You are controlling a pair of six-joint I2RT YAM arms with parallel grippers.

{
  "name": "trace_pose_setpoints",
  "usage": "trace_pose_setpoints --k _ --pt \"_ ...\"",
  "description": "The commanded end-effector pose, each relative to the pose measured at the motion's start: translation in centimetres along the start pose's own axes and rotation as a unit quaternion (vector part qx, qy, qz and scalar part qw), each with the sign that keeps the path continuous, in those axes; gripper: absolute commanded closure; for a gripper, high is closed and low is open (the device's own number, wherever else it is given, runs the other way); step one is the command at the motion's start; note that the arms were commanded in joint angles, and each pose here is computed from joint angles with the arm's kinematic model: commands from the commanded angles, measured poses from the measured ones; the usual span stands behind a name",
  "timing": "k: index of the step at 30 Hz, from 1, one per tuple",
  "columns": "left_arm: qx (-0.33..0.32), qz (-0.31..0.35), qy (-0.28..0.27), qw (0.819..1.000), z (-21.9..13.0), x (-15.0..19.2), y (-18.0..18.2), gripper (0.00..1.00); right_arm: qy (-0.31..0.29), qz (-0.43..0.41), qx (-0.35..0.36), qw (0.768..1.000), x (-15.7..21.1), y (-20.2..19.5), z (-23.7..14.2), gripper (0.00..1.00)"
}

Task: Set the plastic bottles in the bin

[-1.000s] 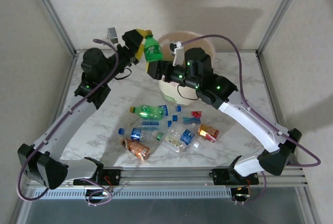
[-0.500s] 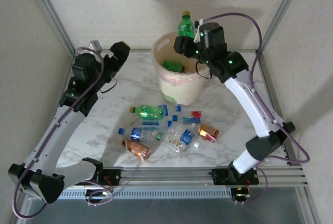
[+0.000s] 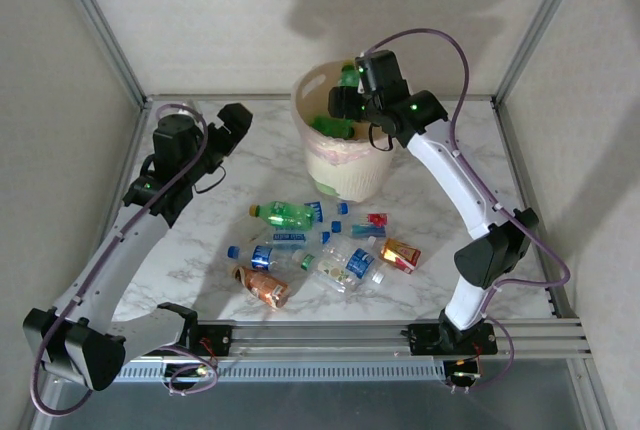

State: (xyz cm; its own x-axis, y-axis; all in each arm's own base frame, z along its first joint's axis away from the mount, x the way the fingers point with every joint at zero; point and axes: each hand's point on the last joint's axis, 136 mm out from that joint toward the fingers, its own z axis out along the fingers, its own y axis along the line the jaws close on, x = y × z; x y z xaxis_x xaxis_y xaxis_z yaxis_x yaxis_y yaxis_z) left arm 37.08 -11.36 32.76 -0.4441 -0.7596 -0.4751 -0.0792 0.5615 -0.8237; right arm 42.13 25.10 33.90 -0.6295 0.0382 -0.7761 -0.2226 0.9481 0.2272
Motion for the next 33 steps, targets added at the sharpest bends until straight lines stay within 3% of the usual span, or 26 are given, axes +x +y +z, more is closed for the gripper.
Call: trace_pose_setpoints --k 1,10,14,20,26,33 --pt "0.002 0.013 -0.006 1.0 -0.4 -0.4 0.3 0.0 -0.012 -0.006 0.005 1.0 -0.7 -0.1 -0.1 0.14" --pt "-0.02 0.016 -0.009 1.0 -0.9 -0.2 2.3 0.01 -0.045 0.003 -0.005 0.999 -2.4 0.4 -2.3 0.1" --pt "-0.062 0.021 -0.004 0.998 -1.1 0.3 4.9 0.01 -0.082 0.014 -0.027 0.996 -3.4 0.9 -6.0 0.1" --pt "-0.119 0.004 0.008 0.993 -2.1 0.7 8.8 0.06 -0.115 0.028 -0.12 0.986 -2.1 4.3 -11.5 0.11" --pt "-0.149 -0.012 -0.005 0.989 -4.5 2.1 12.0 0.07 -0.056 0.007 -0.125 0.991 2.9 7.0 -13.1 0.11" --pt "-0.141 -0.027 0.009 0.99 -4.4 3.7 13.4 0.07 0.005 0.032 -0.061 0.998 11.4 2.0 -13.2 0.09"
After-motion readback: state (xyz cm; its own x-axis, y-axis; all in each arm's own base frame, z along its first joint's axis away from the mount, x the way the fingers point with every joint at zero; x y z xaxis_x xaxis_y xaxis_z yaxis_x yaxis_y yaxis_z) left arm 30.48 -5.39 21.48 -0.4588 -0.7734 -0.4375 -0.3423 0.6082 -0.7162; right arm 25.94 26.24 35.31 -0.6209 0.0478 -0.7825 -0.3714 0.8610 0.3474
